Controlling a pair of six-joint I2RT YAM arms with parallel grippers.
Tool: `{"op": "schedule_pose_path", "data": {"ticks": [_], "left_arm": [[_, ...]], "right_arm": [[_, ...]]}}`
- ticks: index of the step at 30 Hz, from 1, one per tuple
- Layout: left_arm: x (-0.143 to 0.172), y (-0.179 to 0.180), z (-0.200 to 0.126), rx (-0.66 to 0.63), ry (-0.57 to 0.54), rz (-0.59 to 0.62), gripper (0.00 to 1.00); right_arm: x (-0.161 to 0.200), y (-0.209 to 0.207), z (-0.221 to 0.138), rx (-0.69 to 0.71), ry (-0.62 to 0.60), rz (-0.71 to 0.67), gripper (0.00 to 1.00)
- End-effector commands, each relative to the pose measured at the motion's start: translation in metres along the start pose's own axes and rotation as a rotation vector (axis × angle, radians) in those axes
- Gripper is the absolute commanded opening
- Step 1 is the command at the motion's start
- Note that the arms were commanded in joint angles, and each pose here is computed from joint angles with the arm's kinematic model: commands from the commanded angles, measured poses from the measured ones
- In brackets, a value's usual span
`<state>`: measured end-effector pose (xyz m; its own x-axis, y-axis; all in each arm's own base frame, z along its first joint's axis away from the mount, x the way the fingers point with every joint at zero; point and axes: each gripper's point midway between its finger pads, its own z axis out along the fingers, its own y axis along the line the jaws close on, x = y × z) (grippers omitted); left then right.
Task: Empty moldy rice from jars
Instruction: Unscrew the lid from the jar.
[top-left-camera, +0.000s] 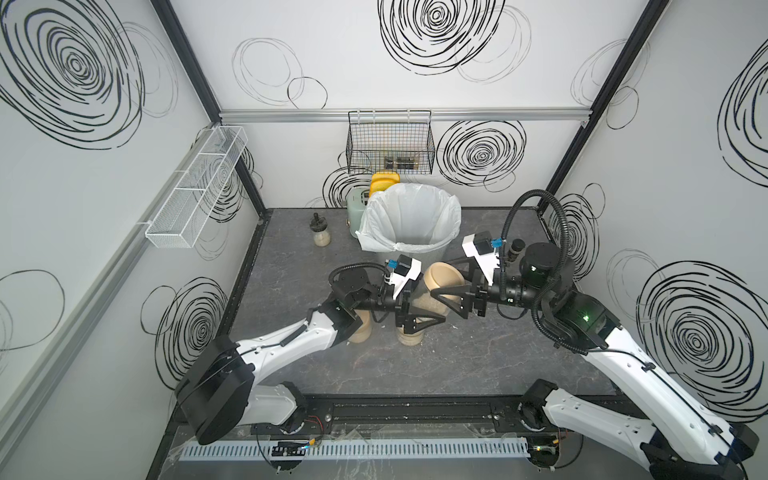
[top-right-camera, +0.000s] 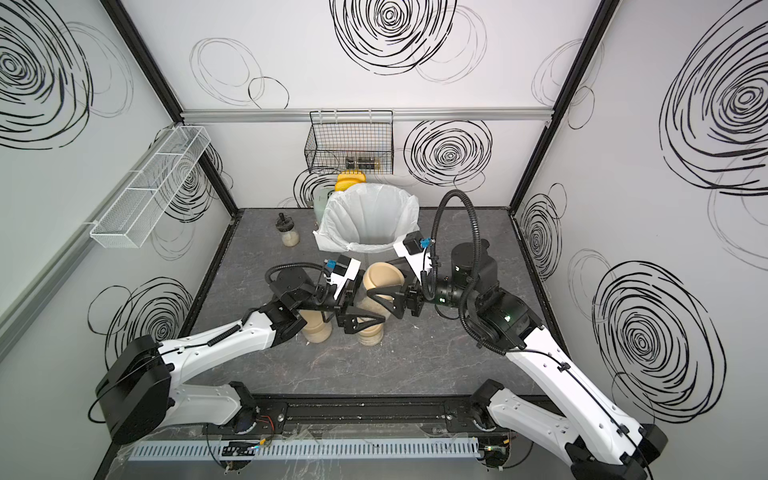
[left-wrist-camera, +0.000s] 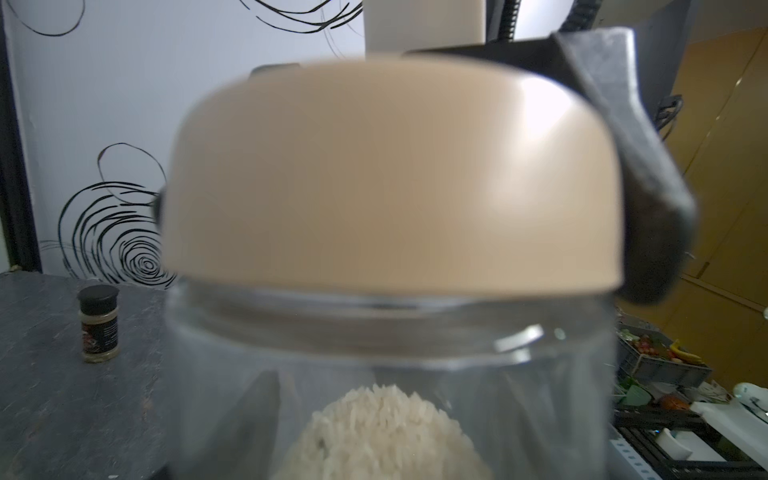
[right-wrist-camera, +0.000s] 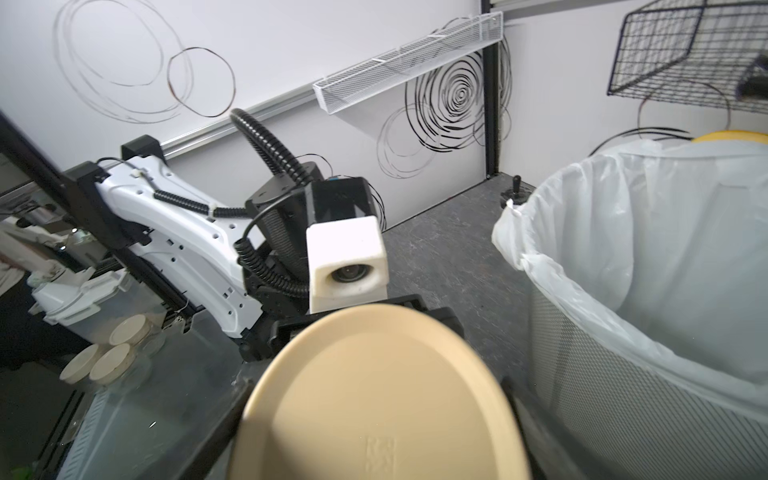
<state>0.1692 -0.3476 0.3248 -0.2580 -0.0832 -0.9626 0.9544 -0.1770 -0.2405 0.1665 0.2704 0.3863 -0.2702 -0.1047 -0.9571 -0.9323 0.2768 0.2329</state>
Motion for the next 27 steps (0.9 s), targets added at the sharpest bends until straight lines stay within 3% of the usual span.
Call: {"op": "schedule_pose_path", "data": {"ticks": [1,10,13,17,27], "left_arm": [[-0.046,-0.055,-0.003,0.193,-0.084,0.128,0.49],[-0.049,-0.053,-0.006,0.169,-0.101,0.153,0.49],[-0.05,-0.05,-0.008,0.153,-0.108,0.161,0.49],[-0.053,-0.046,-0.013,0.119,-0.127,0.174,0.5],[-0.056,-0.035,-0.025,0.03,-0.155,0.199,0.5]], "right_arm": [[-0.003,0.031,0.005,-0.199,0.002,-0.133,0.72],[-0.003,0.033,0.008,-0.239,0.006,-0.157,0.75],[-0.005,0.031,0.007,-0.222,0.0,-0.158,0.82],[-0.01,0.023,0.006,-0.163,-0.005,-0.145,0.99],[-0.011,0.004,0.0,-0.034,-0.021,-0.114,0.98]]}}
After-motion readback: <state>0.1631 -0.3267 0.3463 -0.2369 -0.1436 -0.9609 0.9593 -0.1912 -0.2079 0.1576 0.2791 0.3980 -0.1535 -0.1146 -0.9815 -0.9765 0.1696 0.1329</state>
